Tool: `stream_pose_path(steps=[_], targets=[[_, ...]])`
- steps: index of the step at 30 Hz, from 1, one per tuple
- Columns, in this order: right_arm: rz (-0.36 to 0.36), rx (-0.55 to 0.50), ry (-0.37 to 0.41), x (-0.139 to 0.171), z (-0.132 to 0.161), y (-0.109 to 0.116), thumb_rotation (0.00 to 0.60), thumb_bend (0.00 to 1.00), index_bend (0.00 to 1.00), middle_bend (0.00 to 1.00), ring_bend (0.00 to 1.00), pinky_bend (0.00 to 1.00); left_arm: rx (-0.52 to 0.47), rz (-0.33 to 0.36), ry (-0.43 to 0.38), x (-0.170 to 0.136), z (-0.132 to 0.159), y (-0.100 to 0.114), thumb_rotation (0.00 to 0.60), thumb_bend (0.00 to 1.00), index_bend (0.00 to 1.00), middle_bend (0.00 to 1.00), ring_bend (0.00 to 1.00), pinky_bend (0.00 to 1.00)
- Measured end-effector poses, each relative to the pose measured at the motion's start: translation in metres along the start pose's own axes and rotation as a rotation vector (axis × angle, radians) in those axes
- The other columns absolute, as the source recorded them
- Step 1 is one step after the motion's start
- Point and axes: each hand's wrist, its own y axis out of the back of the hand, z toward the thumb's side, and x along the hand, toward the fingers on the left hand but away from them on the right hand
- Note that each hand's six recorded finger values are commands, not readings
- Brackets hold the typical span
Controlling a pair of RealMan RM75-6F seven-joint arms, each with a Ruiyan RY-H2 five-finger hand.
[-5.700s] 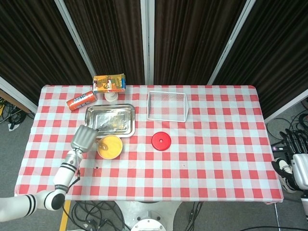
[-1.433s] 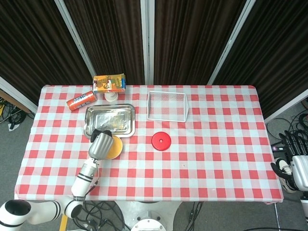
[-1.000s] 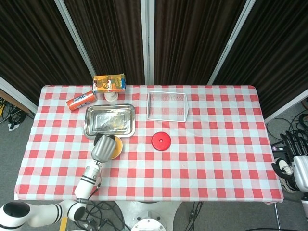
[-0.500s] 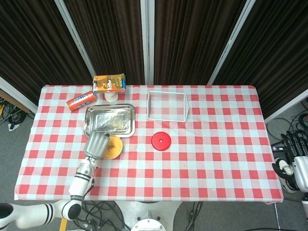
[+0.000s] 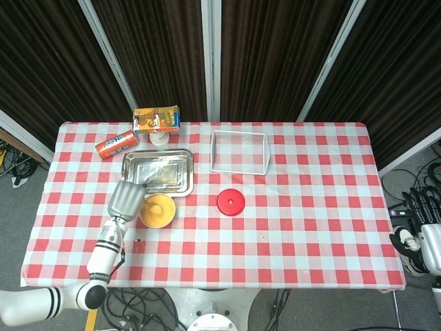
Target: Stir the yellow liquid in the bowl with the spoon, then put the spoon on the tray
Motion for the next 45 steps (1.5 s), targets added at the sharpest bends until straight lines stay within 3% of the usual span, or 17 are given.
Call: stream_pose_path(steps=[11, 19, 27, 33, 45], targets=[[-0.003, -0.001, -0.001, 0.001, -0.001, 0.001, 0.6, 0.2, 0.0, 0.0, 0.0, 0.0, 0.058, -0.001, 0.001, 0.0, 0.001, 0.005, 0.6, 0.42, 0.66, 0.91, 0.93, 0.95], [-0.004, -0.003, 0.001, 0.001, -0.001, 0.001, 0.6, 0.2, 0.0, 0.0, 0.0, 0.0, 0.314, 0.13, 0.034, -0.006, 0.004, 0.011, 0.6, 0.42, 0.66, 0.91, 0.93, 0.95], [-0.006, -0.002, 0.004, 0.002, 0.0, 0.001, 0.6, 0.2, 0.0, 0.0, 0.0, 0.0, 0.57, 0.254, 0.011, -0.014, 0.022, 0.001, 0.6, 0.42, 0.66, 0.91, 0.93, 0.95], [-0.009, 0.0, 0.003, 0.003, 0.0, 0.002, 0.6, 0.2, 0.0, 0.0, 0.0, 0.0, 0.644, 0.314, 0.006, -0.016, 0.032, -0.003, 0.6, 0.42, 0.66, 0.92, 0.93, 0.95], [-0.01, -0.001, 0.006, 0.003, 0.001, 0.002, 0.6, 0.2, 0.0, 0.0, 0.0, 0.0, 0.72, 0.339, 0.009, -0.017, 0.045, 0.001, 0.6, 0.42, 0.66, 0.92, 0.93, 0.95]])
